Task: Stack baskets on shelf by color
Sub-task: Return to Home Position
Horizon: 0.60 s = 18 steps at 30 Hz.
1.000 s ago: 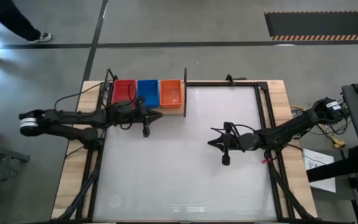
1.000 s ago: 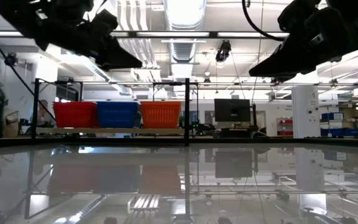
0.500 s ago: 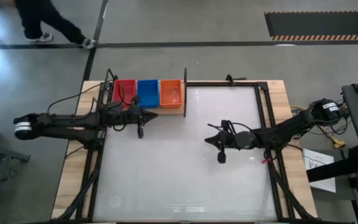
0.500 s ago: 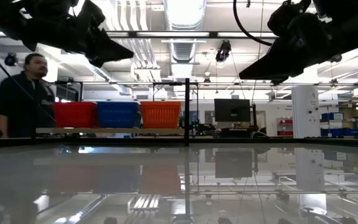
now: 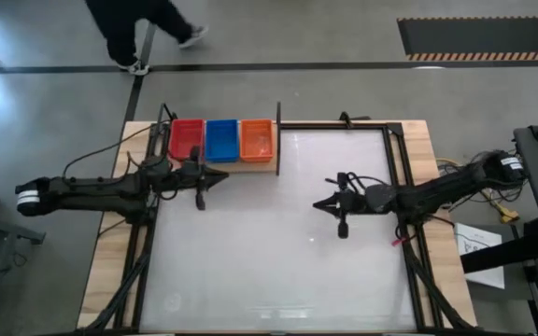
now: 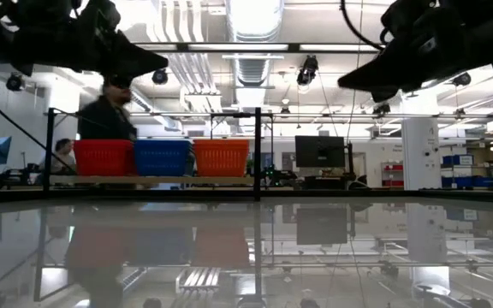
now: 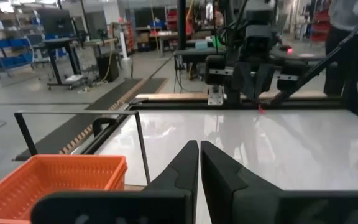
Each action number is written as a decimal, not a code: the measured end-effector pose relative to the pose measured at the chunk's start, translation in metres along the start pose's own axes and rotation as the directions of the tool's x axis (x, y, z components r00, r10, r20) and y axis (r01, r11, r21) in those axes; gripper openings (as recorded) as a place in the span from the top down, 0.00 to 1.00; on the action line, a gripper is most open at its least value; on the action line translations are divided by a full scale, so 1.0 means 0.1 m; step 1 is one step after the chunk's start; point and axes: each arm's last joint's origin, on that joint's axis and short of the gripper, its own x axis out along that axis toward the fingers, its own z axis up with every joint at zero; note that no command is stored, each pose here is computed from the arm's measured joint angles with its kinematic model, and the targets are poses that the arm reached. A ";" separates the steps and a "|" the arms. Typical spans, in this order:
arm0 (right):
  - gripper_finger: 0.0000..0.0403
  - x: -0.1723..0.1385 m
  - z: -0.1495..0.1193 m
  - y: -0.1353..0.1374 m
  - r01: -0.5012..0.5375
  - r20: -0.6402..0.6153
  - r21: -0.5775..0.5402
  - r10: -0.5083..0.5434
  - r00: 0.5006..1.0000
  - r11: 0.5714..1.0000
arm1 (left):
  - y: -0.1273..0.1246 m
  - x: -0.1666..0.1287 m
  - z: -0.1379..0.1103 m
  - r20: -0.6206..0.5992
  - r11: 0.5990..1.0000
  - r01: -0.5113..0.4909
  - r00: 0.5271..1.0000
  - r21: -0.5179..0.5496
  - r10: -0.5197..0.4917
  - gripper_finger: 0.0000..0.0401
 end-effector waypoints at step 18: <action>0.98 -0.48 -0.11 -0.45 0.011 0.114 0.066 -0.018 0.993 0.998 | -0.03 -0.28 -0.17 0.118 1.000 -0.010 0.993 -0.009 0.011 1.00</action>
